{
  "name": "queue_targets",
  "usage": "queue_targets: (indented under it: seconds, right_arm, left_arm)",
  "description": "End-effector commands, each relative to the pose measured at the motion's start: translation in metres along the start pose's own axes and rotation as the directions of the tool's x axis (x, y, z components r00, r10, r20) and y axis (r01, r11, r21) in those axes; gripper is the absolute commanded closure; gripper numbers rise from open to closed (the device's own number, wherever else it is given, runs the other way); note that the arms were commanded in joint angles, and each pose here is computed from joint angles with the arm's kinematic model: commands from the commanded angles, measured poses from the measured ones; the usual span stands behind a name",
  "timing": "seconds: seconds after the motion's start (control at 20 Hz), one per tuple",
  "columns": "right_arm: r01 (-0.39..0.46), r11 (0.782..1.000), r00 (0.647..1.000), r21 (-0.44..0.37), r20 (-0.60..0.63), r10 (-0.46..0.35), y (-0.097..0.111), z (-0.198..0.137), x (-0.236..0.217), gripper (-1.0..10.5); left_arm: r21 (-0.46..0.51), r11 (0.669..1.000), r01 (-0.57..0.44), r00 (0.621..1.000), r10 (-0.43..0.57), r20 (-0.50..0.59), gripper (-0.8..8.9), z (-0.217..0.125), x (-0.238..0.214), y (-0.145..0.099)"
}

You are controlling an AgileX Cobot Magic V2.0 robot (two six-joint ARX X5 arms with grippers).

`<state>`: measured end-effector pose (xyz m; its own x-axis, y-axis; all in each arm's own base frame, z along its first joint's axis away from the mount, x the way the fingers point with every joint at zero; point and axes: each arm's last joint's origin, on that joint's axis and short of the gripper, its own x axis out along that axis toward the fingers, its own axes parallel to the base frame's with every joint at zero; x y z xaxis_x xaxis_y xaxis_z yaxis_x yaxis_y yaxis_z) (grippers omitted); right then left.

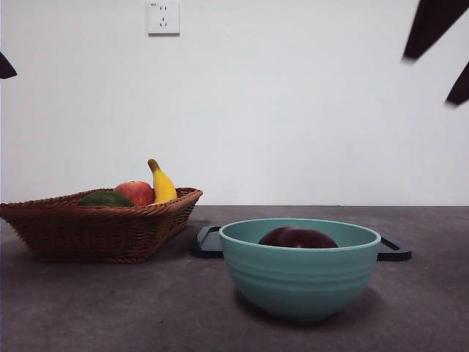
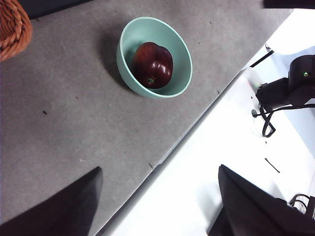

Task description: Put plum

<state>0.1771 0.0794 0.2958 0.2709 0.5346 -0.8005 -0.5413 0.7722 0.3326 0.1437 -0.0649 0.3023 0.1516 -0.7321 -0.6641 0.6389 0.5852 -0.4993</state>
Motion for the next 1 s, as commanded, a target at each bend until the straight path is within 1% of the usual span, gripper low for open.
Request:
queue_targets:
  seconds: [0.05, 0.2, 0.25, 0.45, 0.55, 0.8, 0.9, 1.0]
  right_arm:
    - [-0.004, 1.0, 1.0, -0.003, -0.027, 0.004, -0.003, 0.011, 0.029, 5.6]
    - [0.026, 1.0, 0.998, -0.013, -0.065, -0.026, -0.01, 0.015, 0.065, 5.6]
    - [0.033, 0.999, 0.997, -0.013, -0.076, -0.034, -0.012, 0.015, 0.076, 5.8]
    - [0.028, 1.0, 0.994, -0.009, -0.107, -0.029, -0.017, 0.015, 0.106, 6.3]
    - [0.025, 1.0, 0.992, -0.015, -0.127, -0.026, -0.018, 0.016, 0.119, 6.4]
    - [0.023, 0.999, 0.986, -0.024, -0.164, -0.027, -0.02, 0.016, 0.143, 7.7]
    - [0.031, 0.999, 0.986, -0.027, -0.166, -0.035, -0.02, 0.016, 0.145, 8.6]
    - [0.029, 0.999, 0.986, -0.028, -0.164, -0.033, -0.02, 0.016, 0.145, 9.2]
  left_arm:
    - [0.024, 1.0, 0.01, 1.0, -0.01, 0.005, 4.4, 0.003, 0.0, -0.001]
    - [0.025, 1.0, 0.01, 1.0, -0.01, 0.006, 4.4, 0.003, 0.0, -0.001]
    - [0.025, 1.0, 0.01, 1.0, -0.01, 0.005, 4.4, 0.003, 0.0, -0.001]
    - [0.029, 1.0, 0.009, 1.0, -0.009, 0.01, 4.4, 0.003, 0.0, -0.001]
    - [0.03, 1.0, 0.009, 1.0, -0.009, 0.012, 4.4, 0.003, 0.0, -0.001]
    - [0.032, 0.999, 0.008, 1.0, -0.009, 0.014, 4.4, 0.004, 0.0, -0.001]
    - [0.032, 0.999, 0.008, 1.0, -0.009, 0.014, 4.4, 0.004, 0.0, -0.001]
    - [0.034, 0.999, 0.008, 1.0, -0.008, 0.016, 4.4, 0.004, 0.0, -0.001]
